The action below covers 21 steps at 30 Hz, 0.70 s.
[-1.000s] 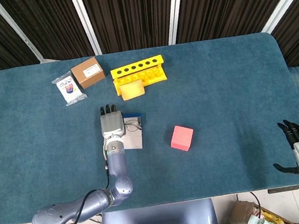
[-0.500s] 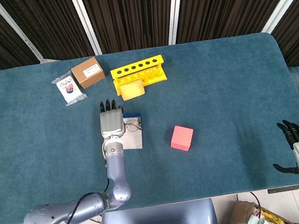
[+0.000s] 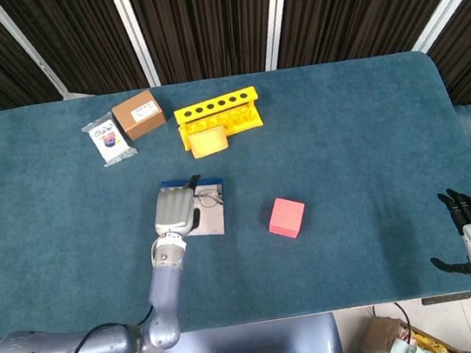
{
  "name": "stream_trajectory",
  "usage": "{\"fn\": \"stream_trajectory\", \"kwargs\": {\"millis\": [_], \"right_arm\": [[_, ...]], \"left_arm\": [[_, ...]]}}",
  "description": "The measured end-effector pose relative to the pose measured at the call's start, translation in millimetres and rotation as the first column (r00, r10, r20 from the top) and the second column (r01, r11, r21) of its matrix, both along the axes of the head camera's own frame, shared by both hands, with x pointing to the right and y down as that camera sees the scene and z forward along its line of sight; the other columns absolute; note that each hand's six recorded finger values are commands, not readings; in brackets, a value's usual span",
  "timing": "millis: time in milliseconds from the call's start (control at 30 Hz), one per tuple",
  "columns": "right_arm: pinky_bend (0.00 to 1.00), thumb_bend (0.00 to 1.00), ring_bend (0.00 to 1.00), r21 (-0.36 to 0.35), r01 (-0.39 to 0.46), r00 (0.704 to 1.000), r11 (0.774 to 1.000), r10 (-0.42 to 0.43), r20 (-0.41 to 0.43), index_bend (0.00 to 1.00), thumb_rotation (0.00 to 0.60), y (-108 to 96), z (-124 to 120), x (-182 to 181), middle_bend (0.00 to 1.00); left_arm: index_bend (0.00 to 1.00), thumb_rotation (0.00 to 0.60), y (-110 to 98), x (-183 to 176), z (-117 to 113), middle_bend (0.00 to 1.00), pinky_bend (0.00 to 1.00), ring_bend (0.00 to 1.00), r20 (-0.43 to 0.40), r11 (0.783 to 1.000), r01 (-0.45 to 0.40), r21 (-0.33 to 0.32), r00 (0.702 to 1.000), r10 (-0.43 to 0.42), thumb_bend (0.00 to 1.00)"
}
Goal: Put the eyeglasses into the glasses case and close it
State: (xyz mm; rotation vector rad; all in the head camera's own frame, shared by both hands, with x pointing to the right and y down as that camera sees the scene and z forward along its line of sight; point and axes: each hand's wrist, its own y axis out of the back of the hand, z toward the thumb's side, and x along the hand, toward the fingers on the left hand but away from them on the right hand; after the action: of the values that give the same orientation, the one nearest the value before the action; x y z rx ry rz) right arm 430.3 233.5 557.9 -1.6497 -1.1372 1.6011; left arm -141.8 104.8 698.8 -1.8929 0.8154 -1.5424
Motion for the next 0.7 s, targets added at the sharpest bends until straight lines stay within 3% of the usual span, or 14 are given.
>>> {"fn": "stream_trajectory", "kwargs": {"millis": [133, 233, 700], "right_arm": [[0.18, 0.00, 0.00, -0.001, 0.001, 1.000, 1.000, -0.001, 0.002, 0.00, 0.600, 0, 0, 0, 0.00], [0.18, 0.00, 0.00, 0.002, -0.003, 1.000, 1.000, 0.003, 0.002, 0.00, 0.600, 0, -1, 1, 0.00], [0.18, 0.00, 0.00, -0.002, -0.008, 1.000, 1.000, 0.008, 0.001, 0.00, 0.600, 0, 0, 1, 0.00]], "left_arm": [[0.00, 0.600, 22, -8, 5, 0.77, 0.79, 0.80, -0.069, 0.986, 0.018, -0.165, 0.997, -0.030, 0.53], [0.00, 0.600, 30, -16, 8, 0.78, 0.79, 0.81, -0.073, 0.975, 0.018, -0.223, 0.997, -0.035, 0.53], [0.00, 0.600, 33, -19, 18, 0.78, 0.80, 0.81, -0.016, 0.990, 0.029, -0.140, 0.999, -0.031, 0.55]]}}
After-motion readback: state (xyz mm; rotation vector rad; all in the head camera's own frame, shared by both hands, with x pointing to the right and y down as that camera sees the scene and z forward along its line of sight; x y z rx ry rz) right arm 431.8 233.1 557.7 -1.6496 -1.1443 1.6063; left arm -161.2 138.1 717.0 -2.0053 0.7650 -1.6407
